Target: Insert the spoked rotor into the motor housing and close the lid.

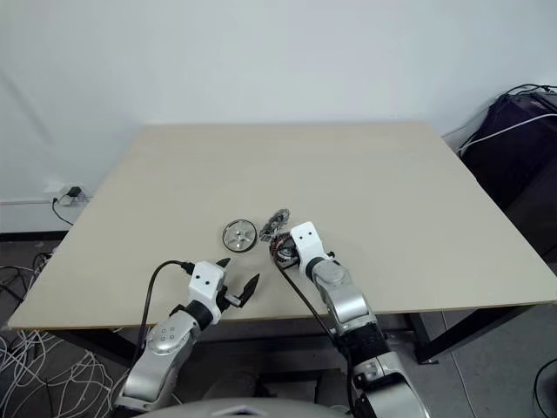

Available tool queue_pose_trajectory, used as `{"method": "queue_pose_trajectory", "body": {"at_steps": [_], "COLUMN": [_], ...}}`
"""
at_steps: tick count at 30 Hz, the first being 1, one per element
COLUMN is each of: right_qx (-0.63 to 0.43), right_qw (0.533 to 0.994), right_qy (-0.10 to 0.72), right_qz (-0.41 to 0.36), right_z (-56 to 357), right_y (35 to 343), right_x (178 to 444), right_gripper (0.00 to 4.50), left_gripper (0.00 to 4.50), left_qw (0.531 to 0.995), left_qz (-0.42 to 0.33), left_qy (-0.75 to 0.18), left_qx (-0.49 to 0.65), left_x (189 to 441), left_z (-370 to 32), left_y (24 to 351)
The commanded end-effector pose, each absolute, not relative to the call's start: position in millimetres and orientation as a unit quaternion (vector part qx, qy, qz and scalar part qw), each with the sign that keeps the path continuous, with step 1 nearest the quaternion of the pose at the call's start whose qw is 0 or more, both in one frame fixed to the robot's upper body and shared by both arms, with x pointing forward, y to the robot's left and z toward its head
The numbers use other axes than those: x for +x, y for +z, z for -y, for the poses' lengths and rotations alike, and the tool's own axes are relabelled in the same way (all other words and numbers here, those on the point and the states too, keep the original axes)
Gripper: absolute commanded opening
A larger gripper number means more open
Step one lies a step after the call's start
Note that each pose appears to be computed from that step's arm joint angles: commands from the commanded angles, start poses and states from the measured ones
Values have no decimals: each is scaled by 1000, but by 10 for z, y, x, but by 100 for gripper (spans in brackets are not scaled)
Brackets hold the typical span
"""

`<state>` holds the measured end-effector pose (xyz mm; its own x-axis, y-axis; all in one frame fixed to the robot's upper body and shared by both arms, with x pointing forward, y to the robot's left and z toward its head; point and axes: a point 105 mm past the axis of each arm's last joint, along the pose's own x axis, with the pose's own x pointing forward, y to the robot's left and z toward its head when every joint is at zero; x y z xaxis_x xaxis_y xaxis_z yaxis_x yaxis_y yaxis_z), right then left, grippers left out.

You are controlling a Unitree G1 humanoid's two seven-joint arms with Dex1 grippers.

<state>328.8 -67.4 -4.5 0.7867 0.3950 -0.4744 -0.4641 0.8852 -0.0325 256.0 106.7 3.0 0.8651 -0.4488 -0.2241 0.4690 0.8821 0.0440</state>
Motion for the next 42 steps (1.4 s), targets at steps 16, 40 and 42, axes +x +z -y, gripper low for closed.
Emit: {"method": "queue_pose_trajectory", "body": {"at_steps": [16, 40, 42], "right_qx": [-30, -11, -11], "right_qw": [966, 975, 974], "right_qy": [234, 189, 190], "right_qz": [-109, -120, -120], "right_z": [703, 925, 919], "right_y": [585, 534, 534], "right_x": [3237, 3078, 3079], "right_gripper": [2, 2, 2], "left_gripper": [450, 450, 450], "left_qw": [998, 963, 958], "left_qz": [-27, -198, -205], "left_qy": [3, -103, -113], "left_qx": [-64, -152, -166], "left_x": [2879, 3488, 3485], "left_z": [-1543, -1300, -1264], "left_y": [358, 76, 80]}}
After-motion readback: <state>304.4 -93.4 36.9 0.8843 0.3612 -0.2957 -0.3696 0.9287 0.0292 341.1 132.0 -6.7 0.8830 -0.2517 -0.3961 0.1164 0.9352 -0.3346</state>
